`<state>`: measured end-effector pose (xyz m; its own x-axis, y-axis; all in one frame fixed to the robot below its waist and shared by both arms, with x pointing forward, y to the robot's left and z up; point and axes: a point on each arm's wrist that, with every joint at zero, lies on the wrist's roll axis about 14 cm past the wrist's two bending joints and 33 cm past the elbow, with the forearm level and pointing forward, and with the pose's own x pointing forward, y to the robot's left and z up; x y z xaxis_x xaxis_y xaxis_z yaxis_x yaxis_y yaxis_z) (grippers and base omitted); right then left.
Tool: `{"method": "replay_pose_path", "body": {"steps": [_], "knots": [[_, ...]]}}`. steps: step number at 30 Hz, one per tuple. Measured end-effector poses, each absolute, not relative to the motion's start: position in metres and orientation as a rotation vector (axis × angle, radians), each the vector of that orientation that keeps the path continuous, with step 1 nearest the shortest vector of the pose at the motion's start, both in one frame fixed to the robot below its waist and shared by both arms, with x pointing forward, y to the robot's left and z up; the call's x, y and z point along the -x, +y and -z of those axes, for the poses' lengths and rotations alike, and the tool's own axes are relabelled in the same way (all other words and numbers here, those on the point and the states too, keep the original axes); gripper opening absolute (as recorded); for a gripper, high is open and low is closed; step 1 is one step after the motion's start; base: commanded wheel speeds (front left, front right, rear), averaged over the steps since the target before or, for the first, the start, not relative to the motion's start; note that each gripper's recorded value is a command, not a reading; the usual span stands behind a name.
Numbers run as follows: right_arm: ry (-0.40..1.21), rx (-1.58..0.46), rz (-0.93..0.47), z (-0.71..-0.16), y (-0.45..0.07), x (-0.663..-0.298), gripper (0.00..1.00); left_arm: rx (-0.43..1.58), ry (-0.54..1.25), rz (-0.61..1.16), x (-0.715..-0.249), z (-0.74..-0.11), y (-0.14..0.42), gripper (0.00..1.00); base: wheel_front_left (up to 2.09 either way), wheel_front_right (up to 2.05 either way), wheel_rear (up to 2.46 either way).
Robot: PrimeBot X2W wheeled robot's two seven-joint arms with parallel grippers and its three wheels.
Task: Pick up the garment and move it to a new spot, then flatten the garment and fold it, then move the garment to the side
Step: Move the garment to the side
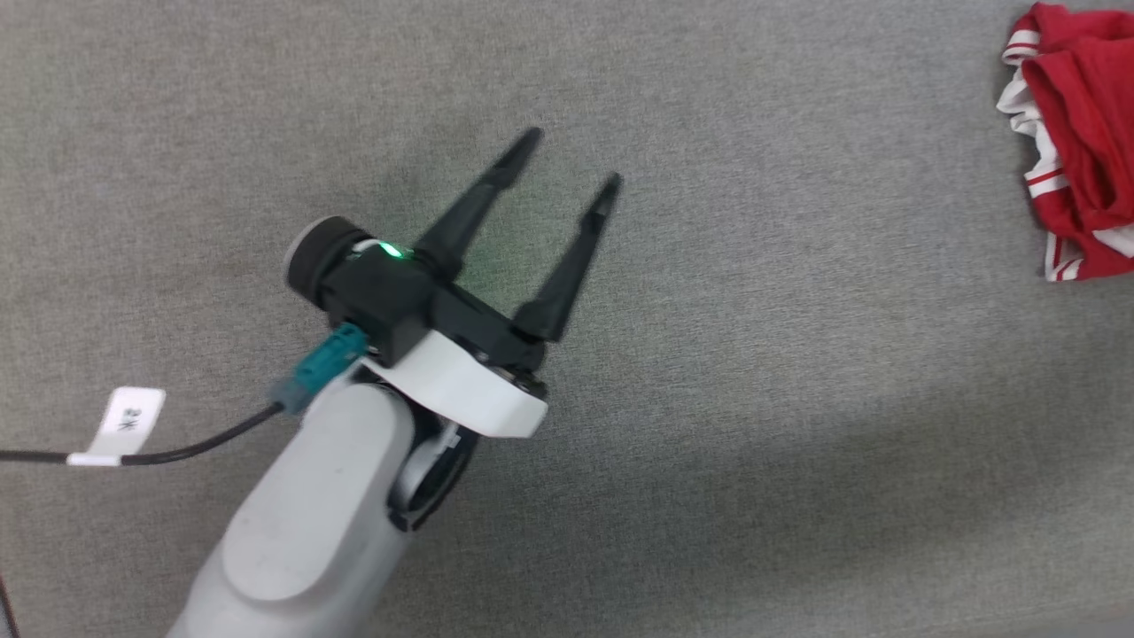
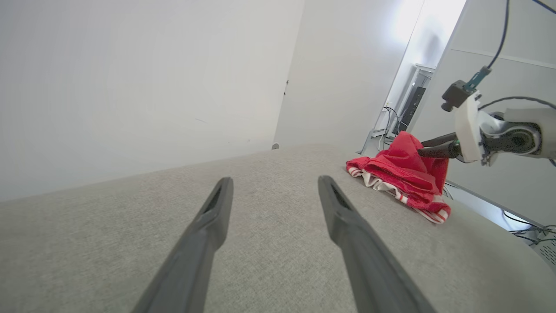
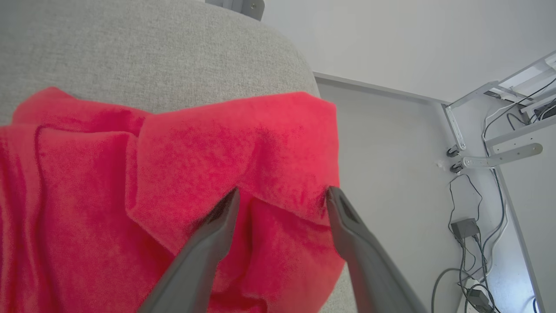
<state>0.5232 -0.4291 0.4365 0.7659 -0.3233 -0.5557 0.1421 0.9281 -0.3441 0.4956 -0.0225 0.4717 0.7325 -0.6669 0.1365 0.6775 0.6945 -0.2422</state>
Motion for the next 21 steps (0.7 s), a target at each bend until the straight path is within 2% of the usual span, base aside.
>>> {"method": "replay_pose_path", "body": {"steps": [12,21], "knots": [[0.484,0.222,0.251,-0.487,-0.422,-0.525,1.00,0.262,-0.089,0.587,-0.506,-0.494,0.031,1.00,0.00,0.00,0.00],[0.247,0.111,0.169,-0.531,-0.384,-0.526,1.00,0.222,-0.136,0.432,-0.496,-0.515,0.081,1.00,0.00,0.00,0.00]]}}
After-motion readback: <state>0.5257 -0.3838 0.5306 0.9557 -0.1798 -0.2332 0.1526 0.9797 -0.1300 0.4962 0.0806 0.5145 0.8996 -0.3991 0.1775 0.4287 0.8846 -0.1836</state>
